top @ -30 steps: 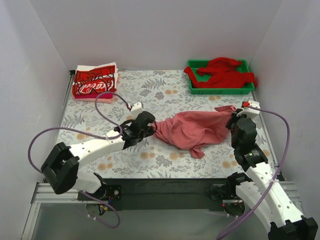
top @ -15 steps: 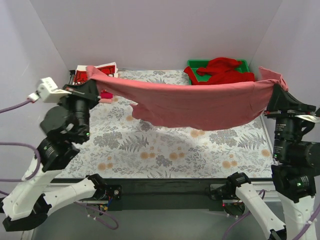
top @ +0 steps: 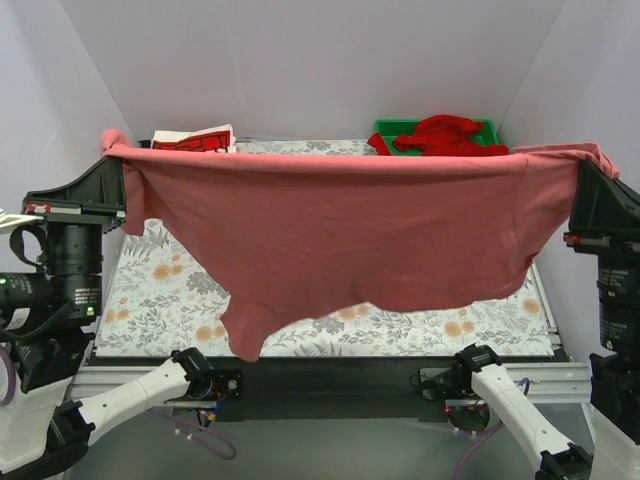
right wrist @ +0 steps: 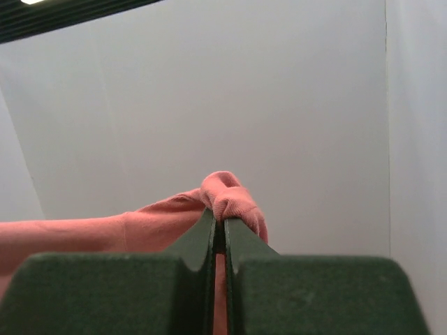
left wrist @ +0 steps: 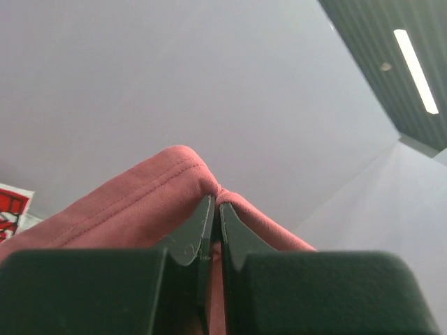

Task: Fold and stack the t-shirts
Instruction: Flatten the tshirt out

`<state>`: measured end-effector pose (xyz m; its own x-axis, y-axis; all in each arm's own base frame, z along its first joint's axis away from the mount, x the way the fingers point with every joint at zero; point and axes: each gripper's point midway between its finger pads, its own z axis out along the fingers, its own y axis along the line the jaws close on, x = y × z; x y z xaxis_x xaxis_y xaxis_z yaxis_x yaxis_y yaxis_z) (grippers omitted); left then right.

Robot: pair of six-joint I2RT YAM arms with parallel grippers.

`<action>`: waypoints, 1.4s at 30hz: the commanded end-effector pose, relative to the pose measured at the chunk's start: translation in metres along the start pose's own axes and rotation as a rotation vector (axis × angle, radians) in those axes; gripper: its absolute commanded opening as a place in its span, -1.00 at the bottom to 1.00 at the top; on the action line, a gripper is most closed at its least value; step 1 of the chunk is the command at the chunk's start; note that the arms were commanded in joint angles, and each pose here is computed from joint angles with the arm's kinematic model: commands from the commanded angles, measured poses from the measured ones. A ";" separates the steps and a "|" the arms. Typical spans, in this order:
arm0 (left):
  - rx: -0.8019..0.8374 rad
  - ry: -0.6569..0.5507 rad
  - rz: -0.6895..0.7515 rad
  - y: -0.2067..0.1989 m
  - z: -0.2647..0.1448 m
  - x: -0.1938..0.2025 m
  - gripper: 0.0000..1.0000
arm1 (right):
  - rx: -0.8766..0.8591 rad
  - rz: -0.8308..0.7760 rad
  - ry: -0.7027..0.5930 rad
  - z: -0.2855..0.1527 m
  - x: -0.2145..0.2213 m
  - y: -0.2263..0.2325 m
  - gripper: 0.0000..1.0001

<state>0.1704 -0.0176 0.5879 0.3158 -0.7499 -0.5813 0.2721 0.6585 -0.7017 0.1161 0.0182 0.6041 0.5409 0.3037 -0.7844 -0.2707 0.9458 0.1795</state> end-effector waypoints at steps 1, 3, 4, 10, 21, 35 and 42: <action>-0.155 0.030 0.160 0.027 0.019 0.045 -1.00 | 0.109 -0.080 0.087 0.040 0.036 -0.020 -0.97; -0.318 0.082 0.250 0.063 0.020 0.086 -0.98 | 0.197 -0.139 0.187 0.065 0.080 -0.037 -0.97; -0.378 0.123 0.301 0.076 0.023 0.117 -0.95 | 0.270 -0.172 0.236 0.070 0.102 -0.052 -0.97; -0.601 0.573 0.469 0.221 0.006 0.301 -0.27 | 0.321 -0.348 0.670 0.098 0.303 -0.100 -0.97; -0.787 0.811 0.453 0.309 -0.007 0.377 0.83 | 0.364 -0.263 1.097 0.053 0.476 -0.141 0.97; -0.419 1.265 0.127 0.246 -0.076 0.467 0.89 | 0.411 0.166 1.448 -0.184 0.526 -0.092 0.97; -0.472 1.378 0.121 0.263 -0.149 0.486 0.92 | 0.379 0.132 1.545 -0.197 0.552 -0.097 0.97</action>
<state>0.2758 -0.2170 0.0666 -0.8523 -0.3216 -0.4125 -0.0872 0.8649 -0.4942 0.2596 0.0622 0.0299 -0.8405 0.2139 -0.4977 0.1239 0.9703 0.2079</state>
